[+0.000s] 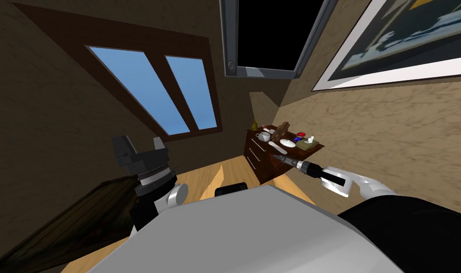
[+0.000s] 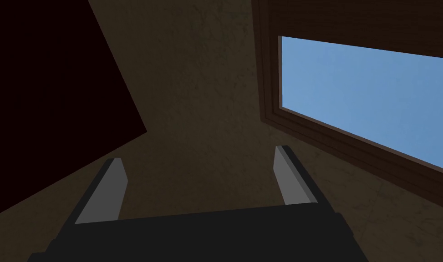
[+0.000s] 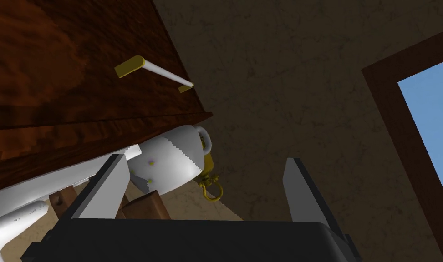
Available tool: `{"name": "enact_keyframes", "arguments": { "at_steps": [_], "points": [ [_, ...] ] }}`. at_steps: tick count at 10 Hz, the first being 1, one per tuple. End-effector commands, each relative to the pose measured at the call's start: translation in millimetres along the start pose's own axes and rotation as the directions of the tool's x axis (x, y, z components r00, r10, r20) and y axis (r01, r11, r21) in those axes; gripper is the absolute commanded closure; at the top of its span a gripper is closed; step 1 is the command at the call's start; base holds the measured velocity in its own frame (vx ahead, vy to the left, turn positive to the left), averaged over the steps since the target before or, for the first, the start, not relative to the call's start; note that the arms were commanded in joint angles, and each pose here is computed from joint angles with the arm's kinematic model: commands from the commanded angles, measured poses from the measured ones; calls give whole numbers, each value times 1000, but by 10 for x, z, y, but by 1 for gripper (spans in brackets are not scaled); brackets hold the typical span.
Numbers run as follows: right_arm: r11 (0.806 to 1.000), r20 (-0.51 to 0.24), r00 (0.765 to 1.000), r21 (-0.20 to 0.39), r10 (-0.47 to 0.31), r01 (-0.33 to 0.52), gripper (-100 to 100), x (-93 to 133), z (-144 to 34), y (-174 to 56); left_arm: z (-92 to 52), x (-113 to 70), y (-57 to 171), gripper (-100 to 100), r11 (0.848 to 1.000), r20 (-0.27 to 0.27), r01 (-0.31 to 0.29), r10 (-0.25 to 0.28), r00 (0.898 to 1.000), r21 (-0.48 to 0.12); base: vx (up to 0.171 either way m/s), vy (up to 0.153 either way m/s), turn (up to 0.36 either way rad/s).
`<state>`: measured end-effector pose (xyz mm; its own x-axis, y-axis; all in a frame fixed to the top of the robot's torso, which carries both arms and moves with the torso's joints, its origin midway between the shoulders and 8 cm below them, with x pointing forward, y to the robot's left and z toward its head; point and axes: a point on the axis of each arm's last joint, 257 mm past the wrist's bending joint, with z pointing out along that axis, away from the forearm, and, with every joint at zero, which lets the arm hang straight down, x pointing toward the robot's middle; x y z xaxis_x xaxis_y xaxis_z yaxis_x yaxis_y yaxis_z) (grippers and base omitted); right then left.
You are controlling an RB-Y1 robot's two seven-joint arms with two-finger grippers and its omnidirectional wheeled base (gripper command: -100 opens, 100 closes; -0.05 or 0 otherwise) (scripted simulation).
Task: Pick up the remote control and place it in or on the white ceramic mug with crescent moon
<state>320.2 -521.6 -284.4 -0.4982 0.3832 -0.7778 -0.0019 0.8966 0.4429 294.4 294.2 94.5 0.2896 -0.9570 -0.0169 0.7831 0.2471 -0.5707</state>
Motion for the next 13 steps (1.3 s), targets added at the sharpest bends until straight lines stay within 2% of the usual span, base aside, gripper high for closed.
{"name": "enact_keyframes", "arguments": {
  "at_steps": [1, 2, 3, 4, 5, 6, 8, 9, 10, 11, 13],
  "points": [
    [998, -50, 998, 44, -30, 32, -100, 37, -130, -210, 0, 0, 0, 0, 1000, 0, 0, 0, 1000, 0, 53, 55, 143],
    [998, -58, 997, 46, -48, 51, -100, -18, -139, -218, 0, 0, 0, 0, 1000, 0, 0, 0, 1000, 0, 58, 48, 61],
    [994, -98, 993, 81, -61, 69, -100, 33, -254, -378, 0, 0, 0, 0, 1000, 0, 0, 0, 1000, 0, 68, 50, 96],
    [993, -106, 991, 82, -77, 86, -100, -20, -261, -384, 0, 0, 0, 0, 1000, 0, 0, 0, 1000, 0, 52, 34, 74],
    [987, -149, 985, 115, -91, 109, -100, 18, -386, -537, 0, 0, 0, 0, 1000, 0, 0, 0, 1000, 0, 62, 40, 164],
    [986, -155, 983, 116, -103, 122, -100, -22, -390, -541, 0, 0, 0, 0, 1000, 0, 0, 0, 1000, 0, 57, 26, 64],
    [970, -243, 962, 175, -125, 171, -100, 43, -658, -823, 0, 0, 0, 0, 1000, 0, 0, 0, 1000, 0, 92, 39, 173],
    [966, -252, 957, 175, -143, 191, -100, -26, -663, -827, 0, 0, 0, 0, 1000, 0, 0, 0, 1000, 0, 84, 19, 61],
    [957, -294, 945, 201, -145, 209, -100, 24, -801, -953, 0, 0, 0, 0, 1000, 0, 0, 0, 1000, 0, 73, 14, 108],
    [954, -300, 941, 200, -158, 223, -100, -27, -804, -955, 0, 0, 0, 0, 1000, 0, 0, 0, 1000, 0, 55, 5, 60],
    [931, -387, 907, 241, -167, 274, -100, 17, -1086, -1177, 0, 0, 0, 0, 1000, 0, 0, 0, 1000, 0, 92, 0, 150]
  ]
}}
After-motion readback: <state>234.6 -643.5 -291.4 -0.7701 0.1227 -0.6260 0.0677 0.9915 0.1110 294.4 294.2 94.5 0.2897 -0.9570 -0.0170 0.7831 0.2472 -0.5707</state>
